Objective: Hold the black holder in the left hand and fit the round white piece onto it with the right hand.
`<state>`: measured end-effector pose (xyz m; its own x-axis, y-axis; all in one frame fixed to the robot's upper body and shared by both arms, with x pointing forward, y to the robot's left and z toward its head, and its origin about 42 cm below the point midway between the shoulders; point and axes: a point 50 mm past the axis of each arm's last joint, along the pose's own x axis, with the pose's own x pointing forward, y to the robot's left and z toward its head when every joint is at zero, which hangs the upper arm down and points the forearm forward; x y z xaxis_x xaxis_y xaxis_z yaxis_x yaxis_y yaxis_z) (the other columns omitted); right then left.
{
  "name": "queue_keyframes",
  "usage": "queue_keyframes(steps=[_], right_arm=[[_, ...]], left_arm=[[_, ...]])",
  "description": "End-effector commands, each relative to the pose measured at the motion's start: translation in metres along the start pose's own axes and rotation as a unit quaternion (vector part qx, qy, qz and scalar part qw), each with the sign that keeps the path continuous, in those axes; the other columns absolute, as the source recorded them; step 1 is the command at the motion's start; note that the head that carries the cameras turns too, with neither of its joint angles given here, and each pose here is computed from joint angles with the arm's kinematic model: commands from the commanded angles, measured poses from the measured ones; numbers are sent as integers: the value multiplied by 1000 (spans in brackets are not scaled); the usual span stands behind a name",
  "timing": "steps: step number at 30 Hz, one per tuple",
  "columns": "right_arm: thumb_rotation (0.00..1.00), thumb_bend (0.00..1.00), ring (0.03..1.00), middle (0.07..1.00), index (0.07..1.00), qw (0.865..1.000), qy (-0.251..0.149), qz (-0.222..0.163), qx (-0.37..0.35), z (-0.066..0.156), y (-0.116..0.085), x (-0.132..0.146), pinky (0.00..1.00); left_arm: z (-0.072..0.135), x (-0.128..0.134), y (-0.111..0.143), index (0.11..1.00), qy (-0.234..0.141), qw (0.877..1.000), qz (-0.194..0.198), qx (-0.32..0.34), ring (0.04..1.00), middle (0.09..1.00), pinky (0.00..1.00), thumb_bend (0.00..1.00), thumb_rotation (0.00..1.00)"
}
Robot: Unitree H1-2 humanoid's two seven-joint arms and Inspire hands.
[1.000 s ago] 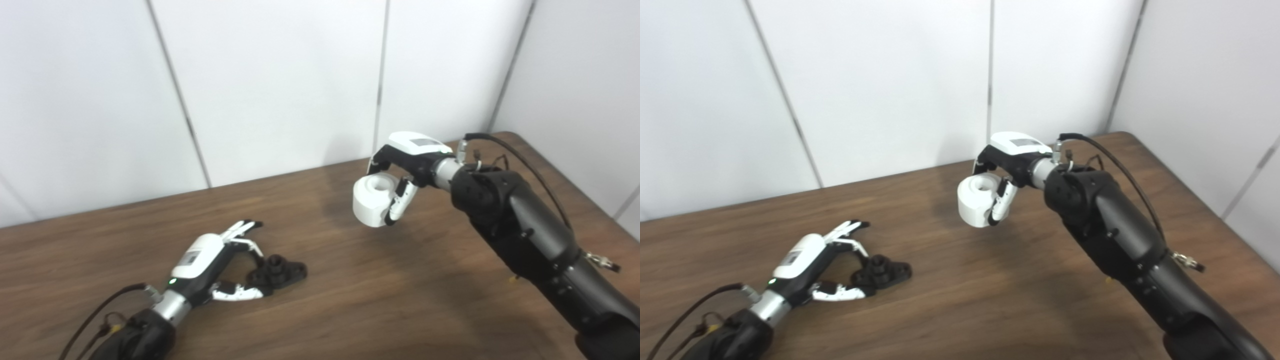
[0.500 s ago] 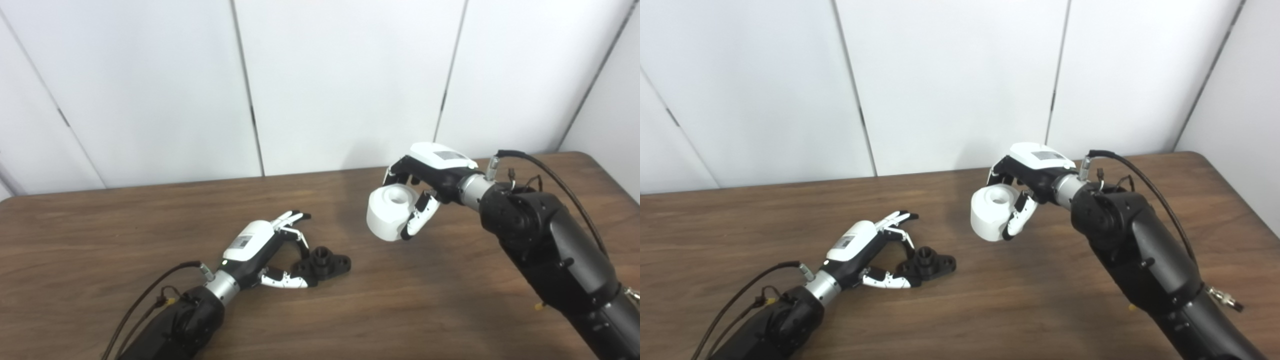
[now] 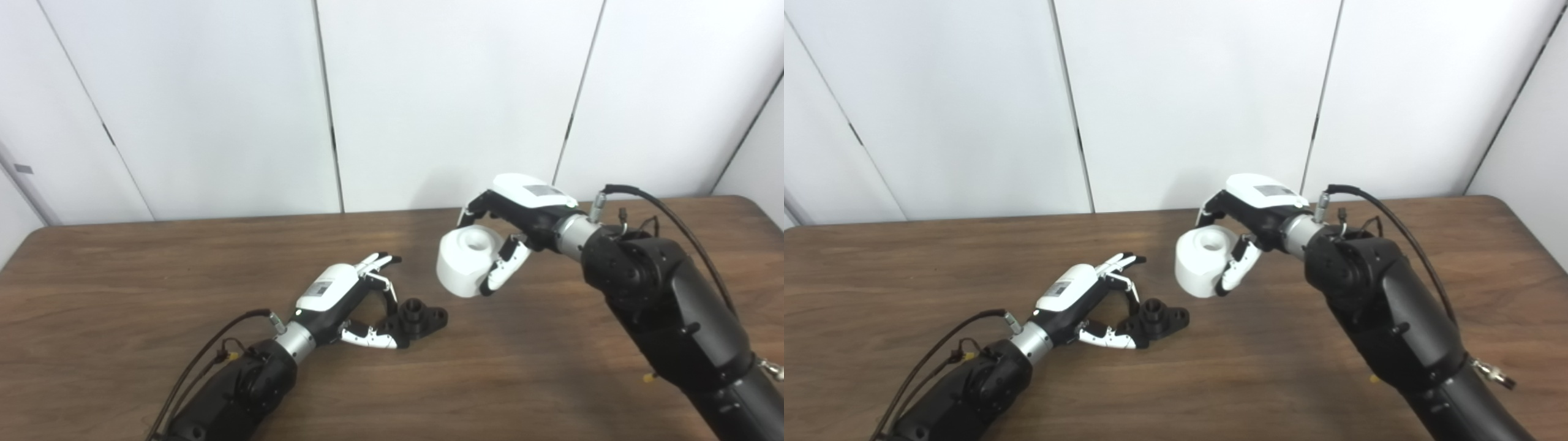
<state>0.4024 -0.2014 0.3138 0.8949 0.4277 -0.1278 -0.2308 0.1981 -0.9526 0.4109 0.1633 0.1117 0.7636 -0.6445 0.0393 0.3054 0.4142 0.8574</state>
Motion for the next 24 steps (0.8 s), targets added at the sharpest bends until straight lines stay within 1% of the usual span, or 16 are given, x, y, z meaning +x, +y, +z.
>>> queue_keyframes(steps=[1, 4, 12, 17, 21, 24], right_arm=[[136, 523, 795, 720, 480, 999, -28, -39, -20, 14, -26, 3, 774], [135, 524, 786, 716, 480, 999, -35, -37, -15, 20, -24, 6, 772], [139, 525, 805, 717, 481, 998, -48, -37, 2, 33, -19, 12, 803], [135, 523, 813, 726, 481, 998, -56, -30, 5, 37, -14, 16, 835], [136, 523, 812, 723, 481, 998, -63, -28, 3, 40, -11, 20, 856], [136, 522, 808, 719, 481, 998, -65, -25, 1, 42, -8, 22, 848]], left_arm=[[3, -4, -32, 480, 14, 997, -75, 15, 984, 946, 912, 524, 71], [4, -4, -33, 480, 14, 997, -76, 15, 985, 947, 915, 524, 70], [7, -4, -32, 480, 8, 997, -75, 16, 990, 948, 919, 524, 68], [7, -3, -34, 480, 2, 997, -72, 16, 980, 940, 904, 524, 68], [8, -2, -34, 480, 4, 997, -76, 16, 987, 944, 905, 524, 69], [10, -2, -34, 480, 4, 997, -76, 15, 990, 948, 910, 523, 70]])
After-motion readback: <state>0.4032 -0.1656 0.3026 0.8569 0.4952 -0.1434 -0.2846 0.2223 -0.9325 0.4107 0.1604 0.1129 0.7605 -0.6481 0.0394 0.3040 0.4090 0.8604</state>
